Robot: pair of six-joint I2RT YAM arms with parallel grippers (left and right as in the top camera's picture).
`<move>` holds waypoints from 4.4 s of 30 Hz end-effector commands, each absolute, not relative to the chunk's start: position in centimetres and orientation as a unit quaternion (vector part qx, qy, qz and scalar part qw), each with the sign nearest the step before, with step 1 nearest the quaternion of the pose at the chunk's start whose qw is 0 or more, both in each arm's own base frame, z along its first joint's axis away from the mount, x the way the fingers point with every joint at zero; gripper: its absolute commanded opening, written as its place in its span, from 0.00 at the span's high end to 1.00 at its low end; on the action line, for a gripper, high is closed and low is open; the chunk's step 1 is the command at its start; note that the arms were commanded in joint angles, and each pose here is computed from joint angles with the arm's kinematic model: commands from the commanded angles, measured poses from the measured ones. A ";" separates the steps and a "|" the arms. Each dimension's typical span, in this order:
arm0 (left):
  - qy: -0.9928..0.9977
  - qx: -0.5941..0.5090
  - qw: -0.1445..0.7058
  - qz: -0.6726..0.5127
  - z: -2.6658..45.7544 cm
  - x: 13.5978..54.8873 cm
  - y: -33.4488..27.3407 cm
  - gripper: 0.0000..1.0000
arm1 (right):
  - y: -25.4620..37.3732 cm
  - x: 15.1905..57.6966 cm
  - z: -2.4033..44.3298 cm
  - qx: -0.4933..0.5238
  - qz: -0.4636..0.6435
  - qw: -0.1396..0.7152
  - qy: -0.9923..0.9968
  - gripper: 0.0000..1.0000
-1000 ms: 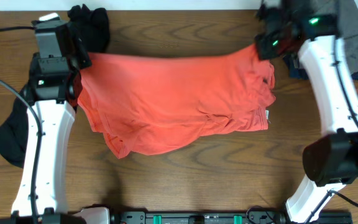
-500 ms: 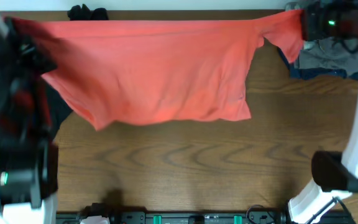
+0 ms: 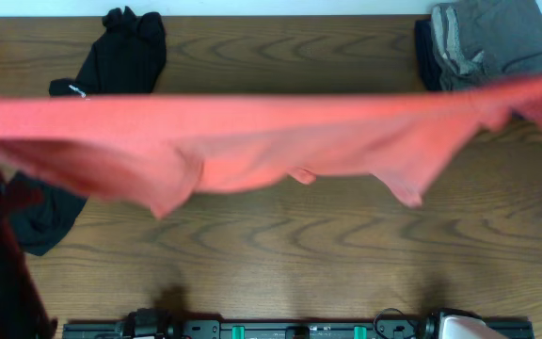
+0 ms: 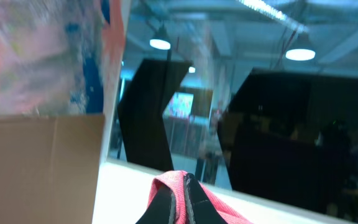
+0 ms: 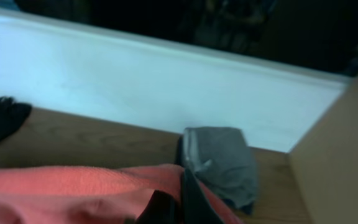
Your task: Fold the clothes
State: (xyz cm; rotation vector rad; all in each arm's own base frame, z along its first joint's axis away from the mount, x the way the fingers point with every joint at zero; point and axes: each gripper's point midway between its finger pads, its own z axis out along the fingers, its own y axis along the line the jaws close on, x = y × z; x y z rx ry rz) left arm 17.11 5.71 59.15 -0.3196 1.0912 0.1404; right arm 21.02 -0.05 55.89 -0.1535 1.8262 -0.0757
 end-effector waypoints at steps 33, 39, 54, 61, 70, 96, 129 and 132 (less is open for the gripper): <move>0.718 -0.131 0.668 0.148 47.6 32.0 7.8 0.94 | -0.6 33.1 43.3 -0.124 0.018 0.392 0.911 0.99; 0.791 -0.132 0.579 0.146 39.3 40.0 8.3 0.94 | -0.1 40.0 35.8 -0.142 0.075 0.303 0.940 0.99; 0.832 -0.122 0.521 0.149 25.1 52.9 9.1 0.94 | 3.8 55.9 15.1 -0.184 0.109 0.227 0.950 0.99; 0.825 -0.091 0.548 0.097 21.6 57.1 7.2 0.94 | 3.5 61.2 13.6 -0.143 0.065 0.297 0.942 0.99; 0.789 -0.091 0.601 0.090 20.7 60.2 7.0 0.94 | 2.3 64.7 16.0 -0.119 0.031 0.376 0.918 0.99; 0.873 -0.082 0.472 0.096 22.4 51.9 6.5 0.94 | 3.2 54.7 15.2 -0.112 0.081 0.198 0.971 0.99; 0.971 -0.073 0.204 0.103 10.6 42.2 7.1 0.94 | 10.3 42.1 9.7 -0.143 0.146 -0.076 0.976 0.99; 0.973 -0.072 0.195 0.103 9.8 41.7 7.1 0.94 | 11.2 41.1 8.6 -0.151 0.145 -0.098 0.973 0.99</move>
